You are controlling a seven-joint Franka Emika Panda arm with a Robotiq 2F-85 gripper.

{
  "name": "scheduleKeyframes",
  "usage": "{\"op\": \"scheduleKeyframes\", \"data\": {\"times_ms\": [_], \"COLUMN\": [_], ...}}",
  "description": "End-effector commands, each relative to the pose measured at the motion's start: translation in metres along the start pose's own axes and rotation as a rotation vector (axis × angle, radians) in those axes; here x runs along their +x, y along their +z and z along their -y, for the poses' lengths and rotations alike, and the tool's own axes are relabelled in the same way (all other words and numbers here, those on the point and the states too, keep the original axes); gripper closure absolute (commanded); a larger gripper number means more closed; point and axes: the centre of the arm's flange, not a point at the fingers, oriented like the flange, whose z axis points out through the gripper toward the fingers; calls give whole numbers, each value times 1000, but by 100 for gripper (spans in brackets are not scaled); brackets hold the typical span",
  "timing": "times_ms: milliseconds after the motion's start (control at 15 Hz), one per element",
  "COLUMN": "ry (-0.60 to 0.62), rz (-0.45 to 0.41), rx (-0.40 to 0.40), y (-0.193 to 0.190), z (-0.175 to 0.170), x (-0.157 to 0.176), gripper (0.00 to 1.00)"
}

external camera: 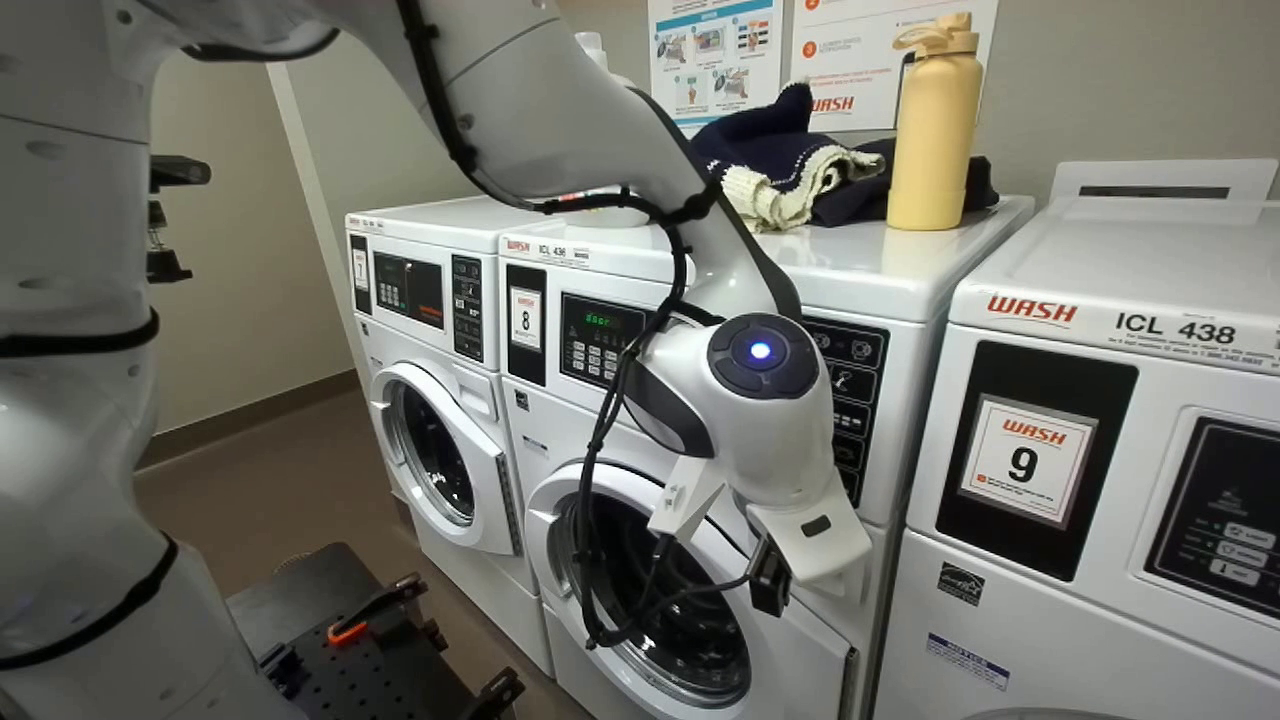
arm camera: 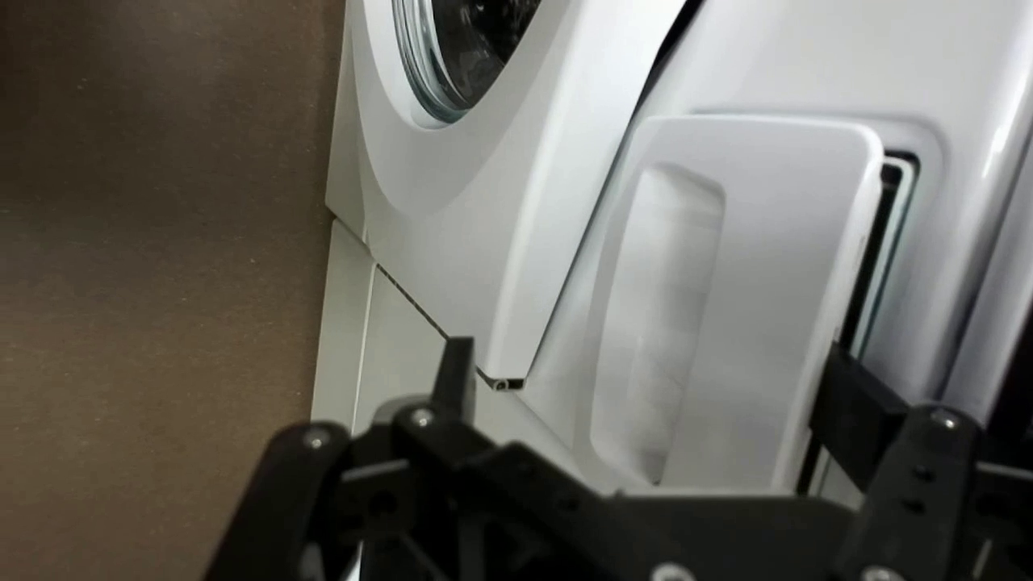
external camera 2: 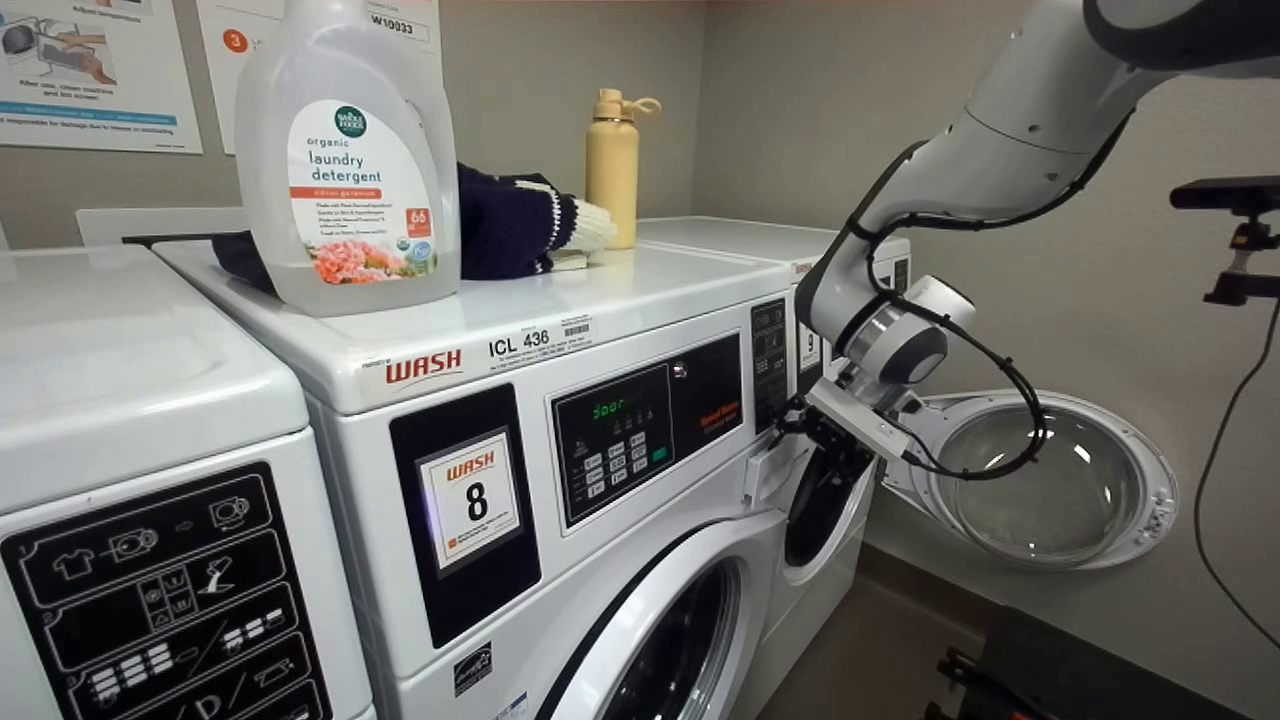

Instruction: Open the detergent tray on the second washing machine

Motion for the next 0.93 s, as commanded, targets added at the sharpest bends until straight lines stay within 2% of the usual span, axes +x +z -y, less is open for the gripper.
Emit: {"op": "scheduleKeyframes", "data": {"times_ms": [0,867], "ry": [8,-7], "rz": [17,31], "rx": [-45,-165], "y": [5,0], "z": [3,10], "x": [1,4], "gripper": [0,0]}}
